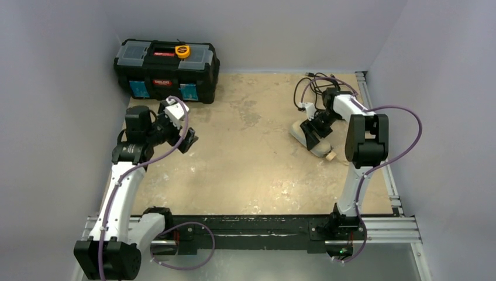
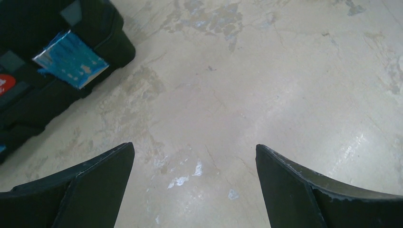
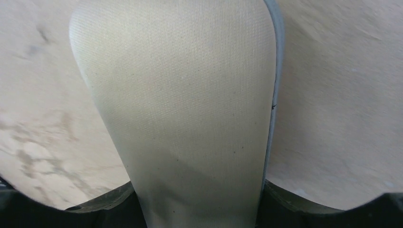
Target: Open the umbrella
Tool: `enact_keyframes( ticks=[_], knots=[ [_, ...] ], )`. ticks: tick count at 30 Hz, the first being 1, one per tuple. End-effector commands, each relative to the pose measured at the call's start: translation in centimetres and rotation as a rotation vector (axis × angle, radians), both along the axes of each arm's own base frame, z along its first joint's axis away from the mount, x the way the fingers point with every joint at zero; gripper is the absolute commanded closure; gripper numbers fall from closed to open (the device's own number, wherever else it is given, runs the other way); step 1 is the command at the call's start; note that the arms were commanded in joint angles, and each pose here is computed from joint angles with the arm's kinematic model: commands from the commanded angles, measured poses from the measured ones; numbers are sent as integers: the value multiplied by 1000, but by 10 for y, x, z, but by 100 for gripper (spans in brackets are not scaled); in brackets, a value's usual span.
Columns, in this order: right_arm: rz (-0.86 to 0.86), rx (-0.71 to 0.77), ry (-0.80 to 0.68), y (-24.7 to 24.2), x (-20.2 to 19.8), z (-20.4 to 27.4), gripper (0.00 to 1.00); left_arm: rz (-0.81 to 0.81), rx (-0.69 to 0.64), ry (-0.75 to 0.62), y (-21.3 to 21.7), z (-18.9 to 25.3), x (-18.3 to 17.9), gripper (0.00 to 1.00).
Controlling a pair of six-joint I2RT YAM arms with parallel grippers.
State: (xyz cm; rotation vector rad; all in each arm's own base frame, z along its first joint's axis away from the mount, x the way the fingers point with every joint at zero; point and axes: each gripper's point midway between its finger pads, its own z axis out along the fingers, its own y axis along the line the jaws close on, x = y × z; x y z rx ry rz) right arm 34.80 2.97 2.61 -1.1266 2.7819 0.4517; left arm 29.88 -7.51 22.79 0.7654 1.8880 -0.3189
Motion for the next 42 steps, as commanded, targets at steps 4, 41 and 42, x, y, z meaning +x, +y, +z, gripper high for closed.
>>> enact_keyframes(
  ticks=[4, 41, 42],
  knots=[
    [-291, 341, 93, 105, 1, 18, 49, -290, 127, -91, -42, -30, -41, 1],
    [-861, 205, 267, 211, -41, -24, 71, -289, -65, -103, -278, -151, -21, 62],
    [-861, 204, 269, 211, -41, -24, 71, -282, -75, -101, -280, -150, -20, 63]
  ],
)
